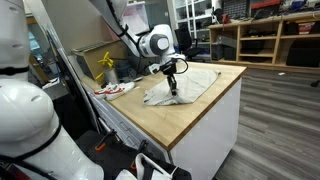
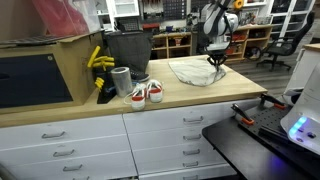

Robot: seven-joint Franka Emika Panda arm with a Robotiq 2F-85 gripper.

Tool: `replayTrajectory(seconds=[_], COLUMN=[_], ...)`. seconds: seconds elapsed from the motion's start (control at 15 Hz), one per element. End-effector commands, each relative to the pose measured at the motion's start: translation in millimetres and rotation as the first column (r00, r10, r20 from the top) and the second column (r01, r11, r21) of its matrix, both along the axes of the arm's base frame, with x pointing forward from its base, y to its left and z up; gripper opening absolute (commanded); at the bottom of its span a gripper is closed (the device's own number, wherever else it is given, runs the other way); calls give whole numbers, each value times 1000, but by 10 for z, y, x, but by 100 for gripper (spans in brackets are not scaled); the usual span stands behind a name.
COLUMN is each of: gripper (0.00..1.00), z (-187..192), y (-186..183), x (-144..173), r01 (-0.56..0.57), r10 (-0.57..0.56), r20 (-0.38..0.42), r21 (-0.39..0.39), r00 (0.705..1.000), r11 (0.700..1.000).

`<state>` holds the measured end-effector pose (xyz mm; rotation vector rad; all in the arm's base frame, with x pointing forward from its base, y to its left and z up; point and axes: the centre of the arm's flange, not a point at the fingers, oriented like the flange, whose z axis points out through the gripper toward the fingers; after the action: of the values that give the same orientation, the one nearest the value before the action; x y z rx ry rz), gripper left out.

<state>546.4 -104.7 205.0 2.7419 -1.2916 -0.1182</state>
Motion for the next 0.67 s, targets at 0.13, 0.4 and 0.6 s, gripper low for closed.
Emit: replayTrajectory(seconds=[0.13,0.4,0.6], gripper=[1,1,1], z=[8,-81,-120], y=[-73,-122,-177], x=[302,367,413], r01=[89,147,198], r10=[-89,-146,-196], r20=[16,35,52], r21=[-15,-32,-38], r00=[996,989,979], r11=[996,989,980])
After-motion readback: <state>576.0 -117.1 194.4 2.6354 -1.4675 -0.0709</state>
